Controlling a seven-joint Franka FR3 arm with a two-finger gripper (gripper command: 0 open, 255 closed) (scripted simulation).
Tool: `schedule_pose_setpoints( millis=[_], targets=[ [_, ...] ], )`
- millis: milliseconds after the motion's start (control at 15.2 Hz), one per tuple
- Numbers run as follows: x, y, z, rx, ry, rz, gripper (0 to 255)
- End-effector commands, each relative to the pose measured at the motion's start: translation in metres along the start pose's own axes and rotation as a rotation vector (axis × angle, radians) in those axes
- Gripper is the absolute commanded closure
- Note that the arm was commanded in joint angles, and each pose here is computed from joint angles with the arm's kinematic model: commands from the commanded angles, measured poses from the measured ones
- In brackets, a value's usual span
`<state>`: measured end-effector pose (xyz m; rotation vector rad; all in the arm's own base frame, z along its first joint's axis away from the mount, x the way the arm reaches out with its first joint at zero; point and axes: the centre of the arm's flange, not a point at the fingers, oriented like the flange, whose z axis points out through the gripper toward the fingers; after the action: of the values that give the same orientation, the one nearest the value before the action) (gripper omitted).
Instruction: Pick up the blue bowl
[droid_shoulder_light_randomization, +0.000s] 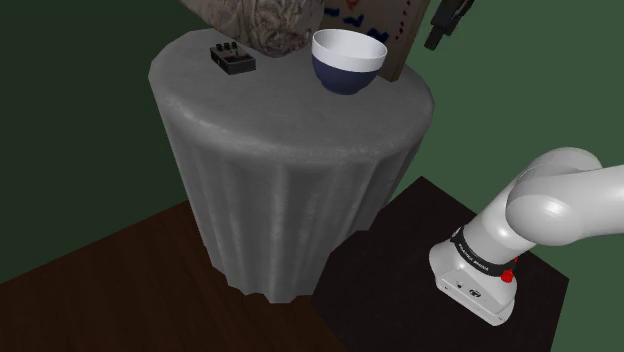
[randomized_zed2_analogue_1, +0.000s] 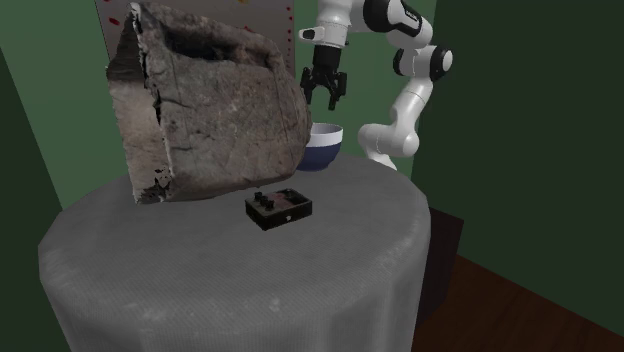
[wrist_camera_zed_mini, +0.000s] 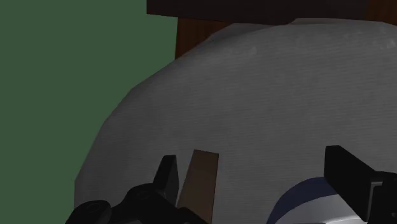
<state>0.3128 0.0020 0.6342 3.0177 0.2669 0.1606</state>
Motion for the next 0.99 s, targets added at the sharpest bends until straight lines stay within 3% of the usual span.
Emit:
schedule_pose_setpoints(
  millis=[0, 924],
  targets=[
    [0.000, 0.000, 0.000, 0.000, 0.000, 0.000, 0],
    [0.136, -0.136, 0.012, 0.012, -0.088, 0.035, 0]
  ],
)
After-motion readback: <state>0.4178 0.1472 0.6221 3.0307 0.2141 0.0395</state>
